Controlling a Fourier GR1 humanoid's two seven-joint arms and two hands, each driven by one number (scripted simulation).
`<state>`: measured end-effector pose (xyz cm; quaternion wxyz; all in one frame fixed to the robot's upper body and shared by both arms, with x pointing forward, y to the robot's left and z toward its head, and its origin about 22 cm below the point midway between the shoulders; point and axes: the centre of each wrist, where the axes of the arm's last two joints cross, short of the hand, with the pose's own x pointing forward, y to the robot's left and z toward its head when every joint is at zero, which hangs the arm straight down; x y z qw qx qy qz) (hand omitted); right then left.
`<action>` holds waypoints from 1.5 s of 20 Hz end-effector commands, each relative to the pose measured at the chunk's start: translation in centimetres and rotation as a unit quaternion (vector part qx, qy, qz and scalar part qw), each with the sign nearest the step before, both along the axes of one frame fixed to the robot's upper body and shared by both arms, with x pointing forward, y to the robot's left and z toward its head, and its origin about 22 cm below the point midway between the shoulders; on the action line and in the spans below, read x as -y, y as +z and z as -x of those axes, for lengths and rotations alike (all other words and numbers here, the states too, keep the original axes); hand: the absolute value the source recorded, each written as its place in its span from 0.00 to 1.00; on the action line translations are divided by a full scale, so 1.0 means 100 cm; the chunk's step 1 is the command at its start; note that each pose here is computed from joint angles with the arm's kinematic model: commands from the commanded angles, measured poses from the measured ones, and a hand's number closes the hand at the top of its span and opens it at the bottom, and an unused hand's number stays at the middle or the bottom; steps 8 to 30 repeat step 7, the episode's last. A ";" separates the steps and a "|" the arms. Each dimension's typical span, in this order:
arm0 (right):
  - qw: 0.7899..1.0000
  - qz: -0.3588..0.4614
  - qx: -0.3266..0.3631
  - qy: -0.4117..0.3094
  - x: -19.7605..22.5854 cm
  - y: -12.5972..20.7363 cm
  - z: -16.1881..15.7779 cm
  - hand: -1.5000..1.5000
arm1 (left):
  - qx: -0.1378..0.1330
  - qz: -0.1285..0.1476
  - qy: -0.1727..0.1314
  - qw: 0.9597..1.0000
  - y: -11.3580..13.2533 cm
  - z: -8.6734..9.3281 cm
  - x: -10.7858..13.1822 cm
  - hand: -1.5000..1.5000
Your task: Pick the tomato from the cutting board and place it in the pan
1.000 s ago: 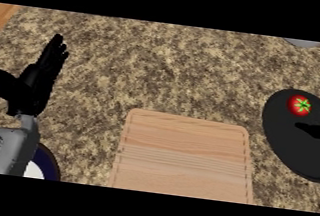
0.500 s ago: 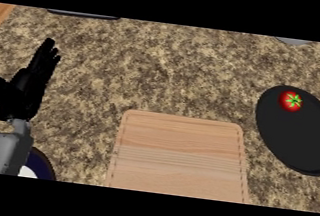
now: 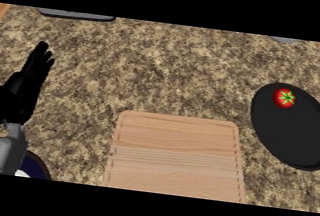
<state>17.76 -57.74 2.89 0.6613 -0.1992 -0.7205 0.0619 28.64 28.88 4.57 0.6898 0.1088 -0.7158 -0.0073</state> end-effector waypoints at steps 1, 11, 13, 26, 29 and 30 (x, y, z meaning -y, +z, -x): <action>0.994 -0.049 0.042 0.088 0.014 0.005 0.042 0.00 | 0.000 0.001 -0.005 1.000 -0.001 0.012 0.007 0.50; 0.995 -0.013 0.026 0.094 0.012 0.020 0.060 0.00 | 0.005 -0.002 -0.008 1.000 0.011 -0.006 0.004 0.50; 0.995 -0.013 0.026 0.094 0.012 0.020 0.060 0.00 | 0.005 -0.002 -0.008 1.000 0.011 -0.006 0.004 0.50; 0.995 -0.013 0.026 0.094 0.012 0.020 0.060 0.00 | 0.005 -0.002 -0.008 1.000 0.011 -0.006 0.004 0.50; 0.995 -0.013 0.026 0.094 0.012 0.020 0.060 0.00 | 0.005 -0.002 -0.008 1.000 0.011 -0.006 0.004 0.50; 0.995 -0.013 0.026 0.094 0.012 0.020 0.060 0.00 | 0.005 -0.002 -0.008 1.000 0.011 -0.006 0.004 0.50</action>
